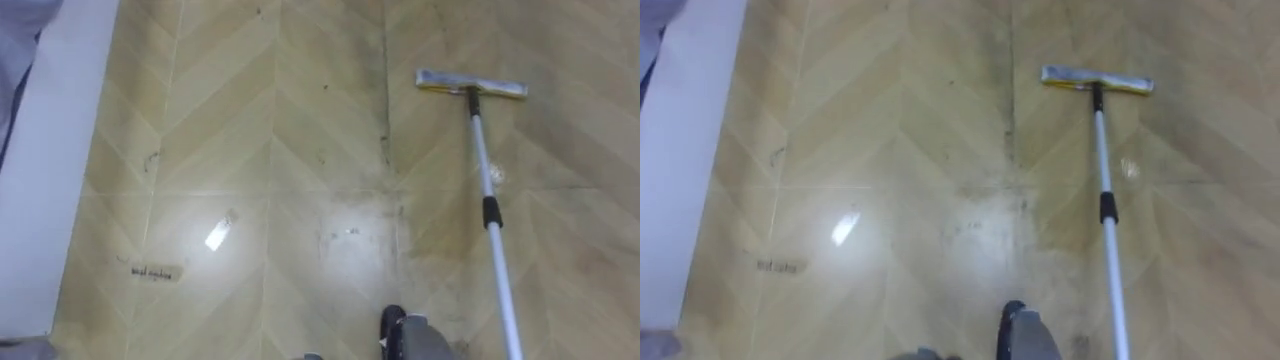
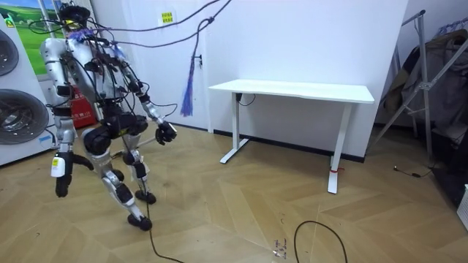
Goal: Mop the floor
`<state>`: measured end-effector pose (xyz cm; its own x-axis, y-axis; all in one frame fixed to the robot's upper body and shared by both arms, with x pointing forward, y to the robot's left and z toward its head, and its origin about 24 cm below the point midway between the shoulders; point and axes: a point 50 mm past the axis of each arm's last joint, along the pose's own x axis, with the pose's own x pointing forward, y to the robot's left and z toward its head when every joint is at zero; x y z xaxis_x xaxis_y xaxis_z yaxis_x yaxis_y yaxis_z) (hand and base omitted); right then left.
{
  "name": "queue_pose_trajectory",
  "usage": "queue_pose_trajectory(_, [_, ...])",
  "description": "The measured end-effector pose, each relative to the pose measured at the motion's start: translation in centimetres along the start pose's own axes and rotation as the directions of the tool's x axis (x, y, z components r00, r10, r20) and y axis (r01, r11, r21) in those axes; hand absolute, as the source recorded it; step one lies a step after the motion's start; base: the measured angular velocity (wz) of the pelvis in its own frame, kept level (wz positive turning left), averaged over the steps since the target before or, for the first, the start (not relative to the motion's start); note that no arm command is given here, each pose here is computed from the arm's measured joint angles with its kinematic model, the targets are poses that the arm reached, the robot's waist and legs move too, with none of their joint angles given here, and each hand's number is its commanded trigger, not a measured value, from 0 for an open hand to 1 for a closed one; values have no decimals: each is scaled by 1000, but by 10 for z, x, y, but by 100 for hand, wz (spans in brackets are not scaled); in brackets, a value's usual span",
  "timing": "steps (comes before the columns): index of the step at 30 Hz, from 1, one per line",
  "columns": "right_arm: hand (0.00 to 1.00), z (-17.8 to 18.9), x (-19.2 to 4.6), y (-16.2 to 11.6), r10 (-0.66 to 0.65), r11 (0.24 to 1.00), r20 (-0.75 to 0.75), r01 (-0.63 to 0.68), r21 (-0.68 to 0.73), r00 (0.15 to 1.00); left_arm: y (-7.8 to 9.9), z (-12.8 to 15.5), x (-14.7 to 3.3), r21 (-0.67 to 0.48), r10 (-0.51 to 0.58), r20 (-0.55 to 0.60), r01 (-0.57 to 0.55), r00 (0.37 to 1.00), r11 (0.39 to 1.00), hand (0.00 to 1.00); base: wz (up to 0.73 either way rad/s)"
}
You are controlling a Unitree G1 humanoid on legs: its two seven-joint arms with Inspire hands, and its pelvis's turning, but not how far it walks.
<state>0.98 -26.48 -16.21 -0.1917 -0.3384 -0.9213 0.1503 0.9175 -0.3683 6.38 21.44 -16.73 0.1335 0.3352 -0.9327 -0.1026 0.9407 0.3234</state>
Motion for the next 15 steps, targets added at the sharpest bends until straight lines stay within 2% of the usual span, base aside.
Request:
queue_pose_trajectory(1, [100,8,-2,-1,-4,1000,10,4,4,1000,2,-1,0,-18,8,-8,-8,1000,1000,0,8])
queue_pose_trajectory(4, [100,74,-22,-17,-39,999,131,34,39,991,8,-8,1,-105,30,-49,-35,998,994,0,-18])
queue_pose_trajectory(6, [100,142,-55,-25,-50,997,319,30,68,947,17,-5,2,-124,51,-36,-55,998,991,0,-24])
queue_pose_trajectory(9, [100,193,-91,-26,-25,995,488,-27,99,872,21,-3,2,-119,56,-19,-58,998,991,0,-9])
queue_pose_trajectory(11, [100,198,-95,-23,9,990,510,-81,119,860,21,-8,2,-119,32,-33,-36,999,992,0,31])
queue_pose_trajectory(13, [100,180,-80,-27,29,982,465,-113,154,885,21,-6,2,-113,9,-34,-13,999,994,0,79])
queue_pose_trajectory(15, [100,130,-47,-35,32,973,331,-104,204,943,20,3,2,-75,4,0,-4,1000,997,0,78])
